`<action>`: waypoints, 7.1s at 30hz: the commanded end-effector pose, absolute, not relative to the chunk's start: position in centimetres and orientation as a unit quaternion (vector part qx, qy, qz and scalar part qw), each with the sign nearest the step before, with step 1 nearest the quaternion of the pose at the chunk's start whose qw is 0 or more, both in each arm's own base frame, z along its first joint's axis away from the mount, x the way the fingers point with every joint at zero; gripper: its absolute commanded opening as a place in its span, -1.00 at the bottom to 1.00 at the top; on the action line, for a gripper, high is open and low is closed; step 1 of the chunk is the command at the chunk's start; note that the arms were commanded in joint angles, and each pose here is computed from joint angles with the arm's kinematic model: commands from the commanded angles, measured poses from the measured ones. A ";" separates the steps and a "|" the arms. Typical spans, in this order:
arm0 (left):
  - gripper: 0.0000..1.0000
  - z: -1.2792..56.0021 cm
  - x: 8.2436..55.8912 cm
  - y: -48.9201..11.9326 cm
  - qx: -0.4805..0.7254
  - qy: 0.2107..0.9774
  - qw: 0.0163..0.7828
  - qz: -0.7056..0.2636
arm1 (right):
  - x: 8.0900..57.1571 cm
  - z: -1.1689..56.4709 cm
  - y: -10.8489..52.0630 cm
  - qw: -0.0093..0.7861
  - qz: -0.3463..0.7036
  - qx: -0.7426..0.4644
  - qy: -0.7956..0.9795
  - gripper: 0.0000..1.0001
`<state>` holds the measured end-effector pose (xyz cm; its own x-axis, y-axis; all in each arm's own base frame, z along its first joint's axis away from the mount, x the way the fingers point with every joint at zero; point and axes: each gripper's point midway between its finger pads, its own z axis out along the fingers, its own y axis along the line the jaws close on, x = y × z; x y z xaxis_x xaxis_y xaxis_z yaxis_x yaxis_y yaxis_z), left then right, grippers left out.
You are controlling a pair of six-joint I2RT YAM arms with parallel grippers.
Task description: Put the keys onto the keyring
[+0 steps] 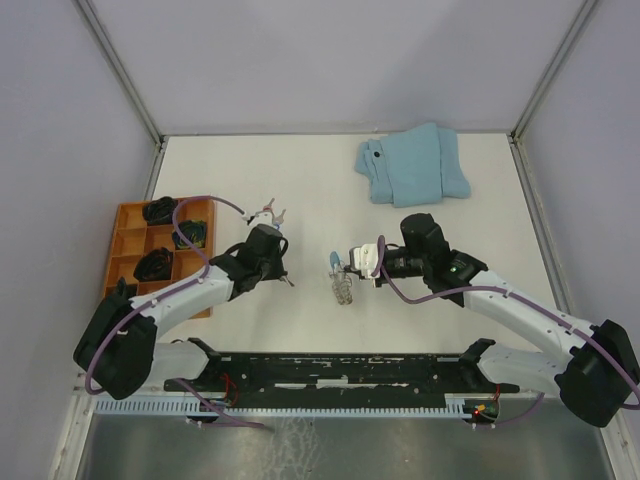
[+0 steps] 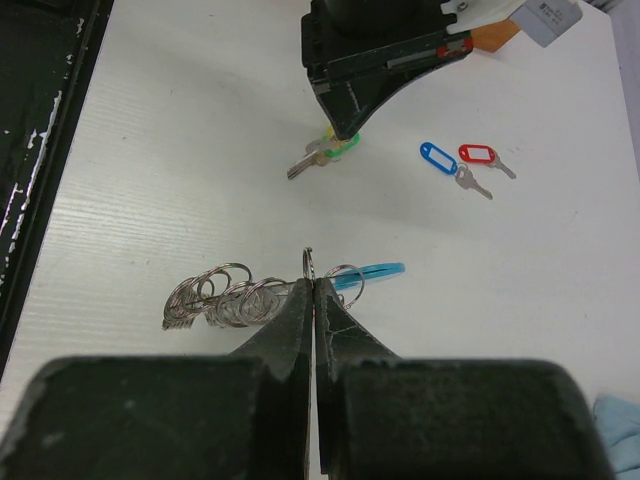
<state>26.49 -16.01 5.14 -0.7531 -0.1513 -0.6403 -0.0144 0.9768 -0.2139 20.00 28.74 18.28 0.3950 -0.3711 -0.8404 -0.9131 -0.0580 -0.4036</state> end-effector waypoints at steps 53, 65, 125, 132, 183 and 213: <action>-0.22 5.2 30.4 -25.3 0.064 0.937 0.315 -0.139 | 19.8 20.1 28.3 0.515 0.260 -0.677 0.457 -0.99; -0.39 1.2 30.8 -22.6 -0.009 0.954 0.260 -0.152 | 19.8 20.0 28.2 0.514 0.260 -0.677 0.458 -0.99; -0.23 3.6 25.6 -23.1 0.185 0.916 0.276 -0.226 | 19.2 20.4 28.4 0.512 0.272 -0.678 0.451 -0.99; -0.19 4.4 25.6 -23.2 0.227 0.909 0.307 -0.166 | 19.2 20.6 28.3 0.514 0.272 -0.678 0.450 -0.99; -0.72 3.6 27.3 -23.1 0.196 0.919 0.340 -0.041 | 19.0 20.8 28.3 0.515 0.274 -0.676 0.450 -0.99; -0.95 13.9 28.0 -25.7 0.250 0.760 0.569 -0.188 | 19.2 20.7 27.5 0.509 0.256 -0.678 0.466 -0.99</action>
